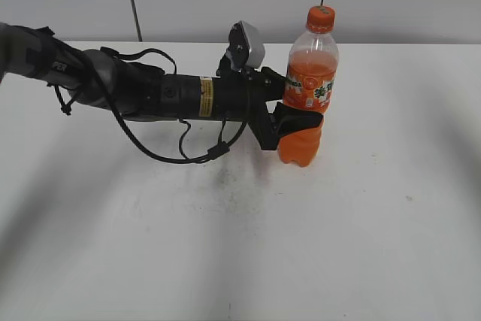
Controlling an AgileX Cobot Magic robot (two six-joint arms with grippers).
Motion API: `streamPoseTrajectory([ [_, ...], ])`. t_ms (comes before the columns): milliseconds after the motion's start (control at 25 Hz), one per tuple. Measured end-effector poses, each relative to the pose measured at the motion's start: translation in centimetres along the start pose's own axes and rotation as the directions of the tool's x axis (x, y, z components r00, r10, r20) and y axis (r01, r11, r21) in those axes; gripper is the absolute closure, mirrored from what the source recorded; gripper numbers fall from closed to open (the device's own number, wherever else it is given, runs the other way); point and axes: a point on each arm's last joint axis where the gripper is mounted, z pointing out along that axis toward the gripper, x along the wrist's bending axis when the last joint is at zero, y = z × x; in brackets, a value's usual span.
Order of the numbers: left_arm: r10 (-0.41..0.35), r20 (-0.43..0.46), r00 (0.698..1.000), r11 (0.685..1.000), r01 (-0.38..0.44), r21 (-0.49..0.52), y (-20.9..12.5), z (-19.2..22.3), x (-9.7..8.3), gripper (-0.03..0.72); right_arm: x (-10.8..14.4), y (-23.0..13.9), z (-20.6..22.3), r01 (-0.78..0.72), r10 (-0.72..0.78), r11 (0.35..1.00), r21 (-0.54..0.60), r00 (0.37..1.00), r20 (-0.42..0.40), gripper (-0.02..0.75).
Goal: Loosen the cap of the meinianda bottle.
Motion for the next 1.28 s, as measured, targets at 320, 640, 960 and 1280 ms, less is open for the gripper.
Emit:
streamPoseTrajectory([
  [320, 0.001, 0.002, 1.0, 1.0, -0.001, -0.001, 0.0, 0.0, 0.0, 0.256, 1.0, 5.7, 4.5, 0.061, -0.059, 0.997, 0.05, 0.998, -0.032, 0.308],
  [640, 0.003, 0.004, 1.0, 1.0, -0.003, 0.001, 0.0, 0.0, 0.0, 0.256, 10.9, 7.8, 5.9, 0.233, -0.227, 0.972, 0.018, 0.96, -0.164, 0.308],
  [960, 0.003, 0.004, 1.0, 1.0, -0.003, 0.002, 0.0, 0.0, 0.0, 0.256, 15.0, 9.2, 8.4, 0.203, -0.191, 0.979, 0.037, 0.96, -0.204, 0.308],
  [1280, 0.003, 0.004, 1.0, 1.0, -0.003, 0.002, 0.0, 0.0, 0.0, 0.256, 14.9, 9.3, 9.8, 0.204, -0.19, 0.977, 0.064, 0.966, -0.173, 0.327],
])
